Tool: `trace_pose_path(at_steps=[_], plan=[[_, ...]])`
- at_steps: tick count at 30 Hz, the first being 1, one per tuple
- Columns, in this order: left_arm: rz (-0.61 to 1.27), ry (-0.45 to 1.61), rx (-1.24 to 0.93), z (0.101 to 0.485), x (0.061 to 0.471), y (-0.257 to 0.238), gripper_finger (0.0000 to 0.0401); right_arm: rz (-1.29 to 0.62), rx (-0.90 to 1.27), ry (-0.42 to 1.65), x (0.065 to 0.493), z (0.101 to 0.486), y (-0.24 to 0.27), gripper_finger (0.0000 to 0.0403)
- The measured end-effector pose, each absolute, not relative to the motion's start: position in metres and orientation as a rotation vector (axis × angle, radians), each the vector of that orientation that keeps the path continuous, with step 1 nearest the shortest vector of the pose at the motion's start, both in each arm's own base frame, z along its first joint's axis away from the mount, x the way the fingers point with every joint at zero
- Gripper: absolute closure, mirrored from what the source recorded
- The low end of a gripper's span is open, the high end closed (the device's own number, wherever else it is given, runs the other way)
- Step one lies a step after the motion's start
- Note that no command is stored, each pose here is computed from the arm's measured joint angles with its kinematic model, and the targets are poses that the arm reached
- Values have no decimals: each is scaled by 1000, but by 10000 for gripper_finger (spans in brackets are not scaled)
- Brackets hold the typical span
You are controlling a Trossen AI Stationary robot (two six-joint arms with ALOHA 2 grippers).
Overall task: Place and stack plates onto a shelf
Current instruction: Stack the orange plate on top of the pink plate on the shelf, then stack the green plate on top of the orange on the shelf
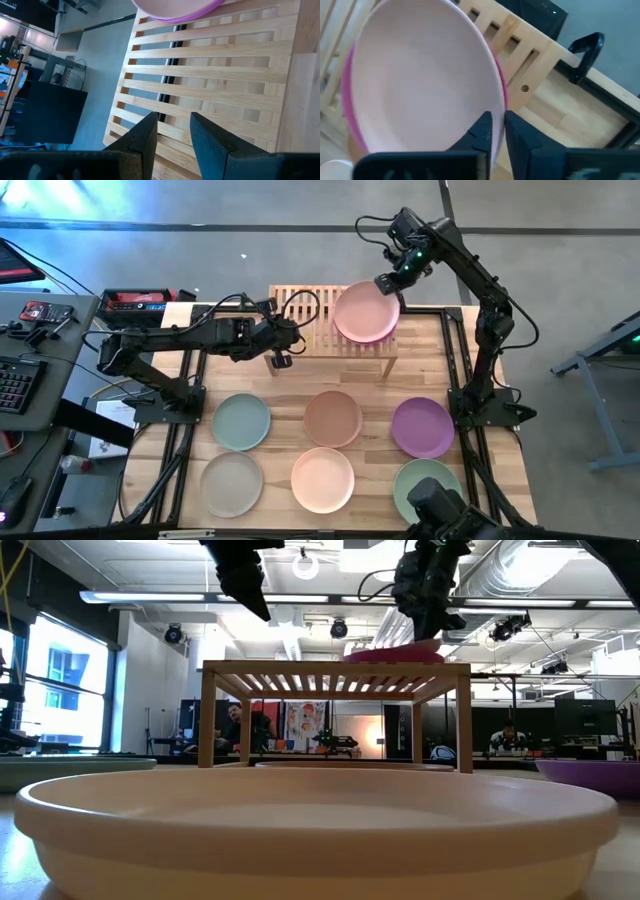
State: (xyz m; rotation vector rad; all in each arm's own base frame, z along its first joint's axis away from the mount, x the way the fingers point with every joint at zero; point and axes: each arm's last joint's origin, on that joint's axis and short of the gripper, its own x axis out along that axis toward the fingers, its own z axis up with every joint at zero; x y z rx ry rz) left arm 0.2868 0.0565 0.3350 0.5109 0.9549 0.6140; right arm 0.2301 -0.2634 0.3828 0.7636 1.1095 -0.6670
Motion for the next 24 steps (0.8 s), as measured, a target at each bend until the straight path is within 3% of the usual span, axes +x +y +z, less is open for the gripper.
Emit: trace_pose_path(at_steps=[9,24], plan=[[614,955,511,335,287,56,295,-666,760,1111,230,383,-263,308],[591,955,453,333,286,51,295,-531,883,979,227,417,-220,300]])
